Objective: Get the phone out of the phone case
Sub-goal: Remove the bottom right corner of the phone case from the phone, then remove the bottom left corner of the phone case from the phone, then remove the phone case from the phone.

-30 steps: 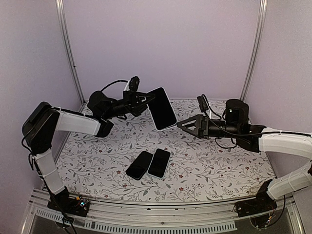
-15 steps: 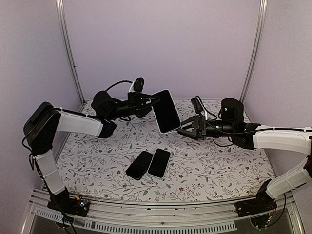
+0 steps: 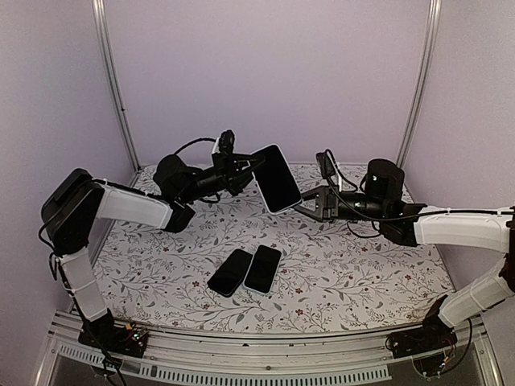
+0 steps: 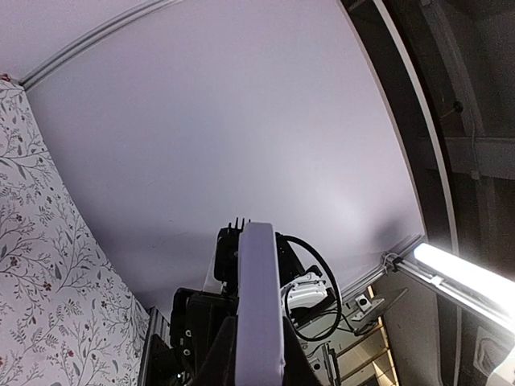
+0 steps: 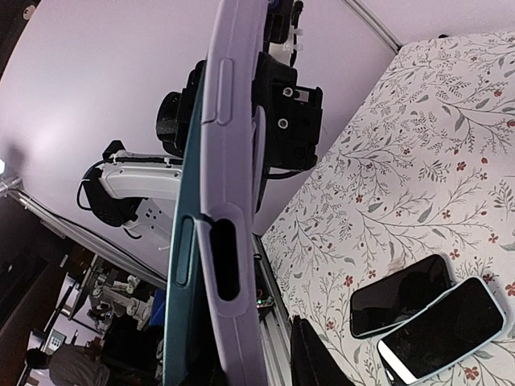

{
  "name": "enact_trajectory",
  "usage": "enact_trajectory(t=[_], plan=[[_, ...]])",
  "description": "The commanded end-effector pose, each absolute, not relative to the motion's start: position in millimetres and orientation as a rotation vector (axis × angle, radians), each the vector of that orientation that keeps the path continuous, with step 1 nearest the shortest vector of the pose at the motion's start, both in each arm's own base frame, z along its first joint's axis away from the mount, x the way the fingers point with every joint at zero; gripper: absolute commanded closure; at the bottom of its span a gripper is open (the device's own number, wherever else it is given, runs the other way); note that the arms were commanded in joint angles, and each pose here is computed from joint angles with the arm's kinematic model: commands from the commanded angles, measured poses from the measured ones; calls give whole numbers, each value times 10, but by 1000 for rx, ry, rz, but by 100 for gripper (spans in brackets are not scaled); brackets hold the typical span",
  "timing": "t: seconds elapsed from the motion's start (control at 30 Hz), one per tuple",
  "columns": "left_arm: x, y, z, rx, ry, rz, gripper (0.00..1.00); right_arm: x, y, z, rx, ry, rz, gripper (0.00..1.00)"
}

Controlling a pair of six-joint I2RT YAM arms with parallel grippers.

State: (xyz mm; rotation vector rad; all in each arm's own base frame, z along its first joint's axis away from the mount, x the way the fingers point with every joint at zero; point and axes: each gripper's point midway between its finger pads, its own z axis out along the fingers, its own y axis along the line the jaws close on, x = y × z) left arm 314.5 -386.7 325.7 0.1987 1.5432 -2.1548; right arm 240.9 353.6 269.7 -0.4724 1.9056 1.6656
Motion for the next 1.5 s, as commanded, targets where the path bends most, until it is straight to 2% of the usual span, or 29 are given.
enact_trajectory(t=[0.0,0.23,0.4,0.53,0.73,0.93,1.33,1.47], plan=[[2982,-3966,3484,99,1436,-2313,100,2537,3599,2456,-442,1953,1485,78],[2959,-4010,3422,50,1496,-2358,100,2725,3469,2248,-428,2009,1174,82],[2956,-4028,3395,50,1527,-2356,100,2758,3407,2209,-431,2016,1101,83],[2947,-4073,3332,89,1568,-2340,100,2679,3499,2269,-468,2015,1185,80],[2924,-4141,3185,219,1686,-2302,100,2524,3555,2448,-478,1975,1457,71],[2912,-4132,3045,288,1791,-2248,100,2469,3515,2518,-468,1961,1606,68],[2958,-4112,2915,327,1887,-2185,100,2430,3434,2493,-435,1944,1722,67],[2958,-4137,2897,355,1907,-2166,100,2415,3460,2501,-449,1939,1752,71]])
